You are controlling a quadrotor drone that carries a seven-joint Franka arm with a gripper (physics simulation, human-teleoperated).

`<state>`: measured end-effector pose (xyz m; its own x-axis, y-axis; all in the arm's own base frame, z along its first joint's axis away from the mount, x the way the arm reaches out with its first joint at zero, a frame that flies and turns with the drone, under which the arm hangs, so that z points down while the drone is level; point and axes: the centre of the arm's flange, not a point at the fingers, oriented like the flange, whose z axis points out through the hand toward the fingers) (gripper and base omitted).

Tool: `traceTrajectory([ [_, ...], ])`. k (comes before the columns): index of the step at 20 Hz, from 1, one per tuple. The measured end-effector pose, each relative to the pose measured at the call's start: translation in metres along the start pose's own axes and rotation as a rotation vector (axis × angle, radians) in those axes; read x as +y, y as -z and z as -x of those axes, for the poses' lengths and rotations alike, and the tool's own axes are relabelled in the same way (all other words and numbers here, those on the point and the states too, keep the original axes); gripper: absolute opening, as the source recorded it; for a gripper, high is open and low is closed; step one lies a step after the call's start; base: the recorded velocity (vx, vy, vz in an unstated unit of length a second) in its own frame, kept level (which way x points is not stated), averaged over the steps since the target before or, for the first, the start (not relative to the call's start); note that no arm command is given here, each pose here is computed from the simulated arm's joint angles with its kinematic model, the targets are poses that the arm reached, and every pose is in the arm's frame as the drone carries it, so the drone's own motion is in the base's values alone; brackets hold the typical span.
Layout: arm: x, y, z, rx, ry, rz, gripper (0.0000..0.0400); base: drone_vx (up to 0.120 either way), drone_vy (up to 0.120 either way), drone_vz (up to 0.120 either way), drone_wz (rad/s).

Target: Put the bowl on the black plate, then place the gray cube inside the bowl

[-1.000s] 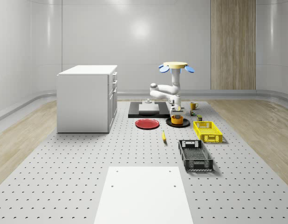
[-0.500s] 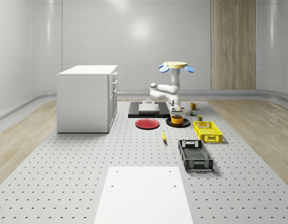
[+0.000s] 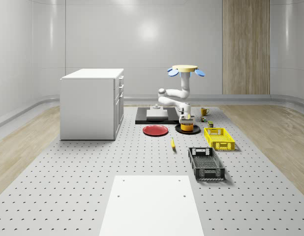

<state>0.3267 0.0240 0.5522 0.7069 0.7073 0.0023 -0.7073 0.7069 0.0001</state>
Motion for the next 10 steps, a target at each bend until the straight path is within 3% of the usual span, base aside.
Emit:
traceTrajectory([
  [4, 0.000, 0.008, 0.000, 0.000, 0.000, 0.000, 0.0372, 0.000, 0.000, 0.000, 0.000],
  [10, 0.000, 0.029, 0.000, 0.000, 0.000, 0.000, 0.0394, 0.000, 0.000, 0.000, 0.000],
])
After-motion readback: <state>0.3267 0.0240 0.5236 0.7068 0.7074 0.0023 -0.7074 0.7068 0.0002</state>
